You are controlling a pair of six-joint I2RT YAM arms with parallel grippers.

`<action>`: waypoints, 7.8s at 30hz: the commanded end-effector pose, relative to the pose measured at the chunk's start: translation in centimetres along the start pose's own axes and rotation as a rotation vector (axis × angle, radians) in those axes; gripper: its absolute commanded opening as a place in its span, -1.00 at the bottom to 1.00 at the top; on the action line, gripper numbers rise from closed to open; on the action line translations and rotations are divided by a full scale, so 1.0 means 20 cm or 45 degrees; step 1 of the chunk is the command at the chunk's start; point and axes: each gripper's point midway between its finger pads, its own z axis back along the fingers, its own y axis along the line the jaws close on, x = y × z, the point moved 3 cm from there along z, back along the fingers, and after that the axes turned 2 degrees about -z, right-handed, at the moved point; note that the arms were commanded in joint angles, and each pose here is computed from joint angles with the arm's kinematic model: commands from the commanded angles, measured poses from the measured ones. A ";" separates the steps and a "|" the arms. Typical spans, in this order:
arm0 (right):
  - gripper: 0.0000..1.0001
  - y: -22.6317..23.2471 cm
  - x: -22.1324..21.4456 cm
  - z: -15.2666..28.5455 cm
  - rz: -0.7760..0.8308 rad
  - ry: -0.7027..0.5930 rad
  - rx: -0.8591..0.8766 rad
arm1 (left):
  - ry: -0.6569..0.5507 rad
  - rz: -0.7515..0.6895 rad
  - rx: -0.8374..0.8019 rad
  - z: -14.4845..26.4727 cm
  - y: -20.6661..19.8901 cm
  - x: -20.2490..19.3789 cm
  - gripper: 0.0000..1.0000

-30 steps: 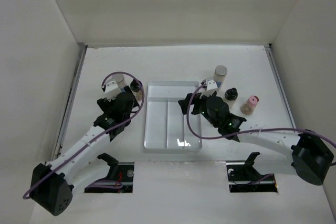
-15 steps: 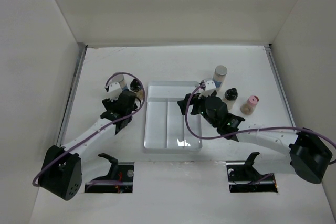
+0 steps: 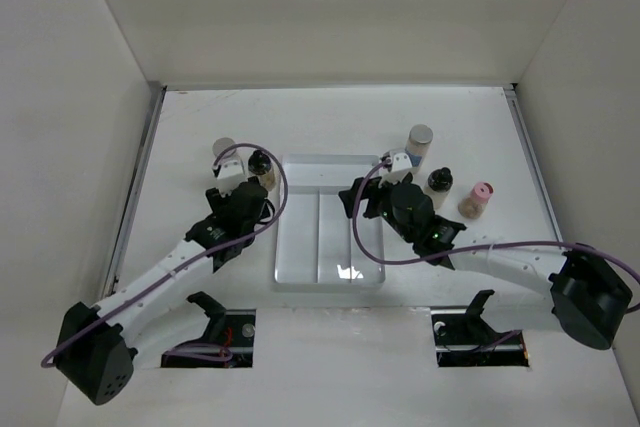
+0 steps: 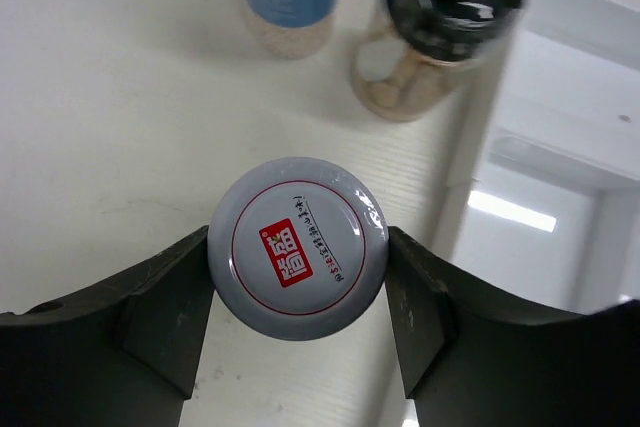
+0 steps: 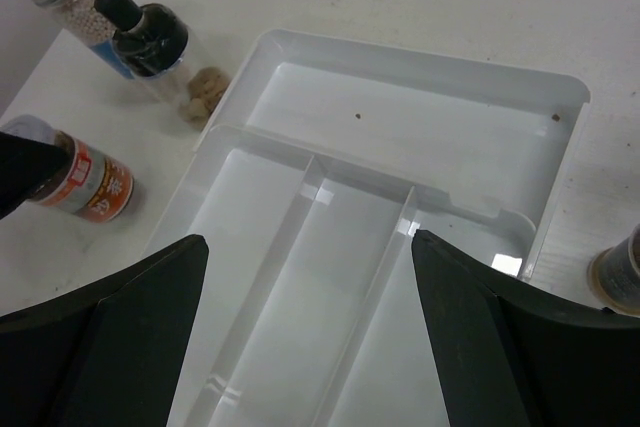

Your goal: Organize the condiment bottles

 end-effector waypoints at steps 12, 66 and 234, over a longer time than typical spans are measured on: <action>0.77 -0.20 0.22 0.05 -0.175 -0.260 -0.169 | -0.376 0.111 -0.467 0.07 -0.79 0.64 -0.34; 0.87 -0.98 0.40 0.25 -0.140 -0.068 -0.941 | -0.463 0.257 -1.054 0.36 -0.94 0.13 0.05; 0.75 -0.16 0.23 0.24 -0.221 -0.264 -0.033 | -0.544 0.137 -0.139 -0.02 -0.45 0.77 -0.30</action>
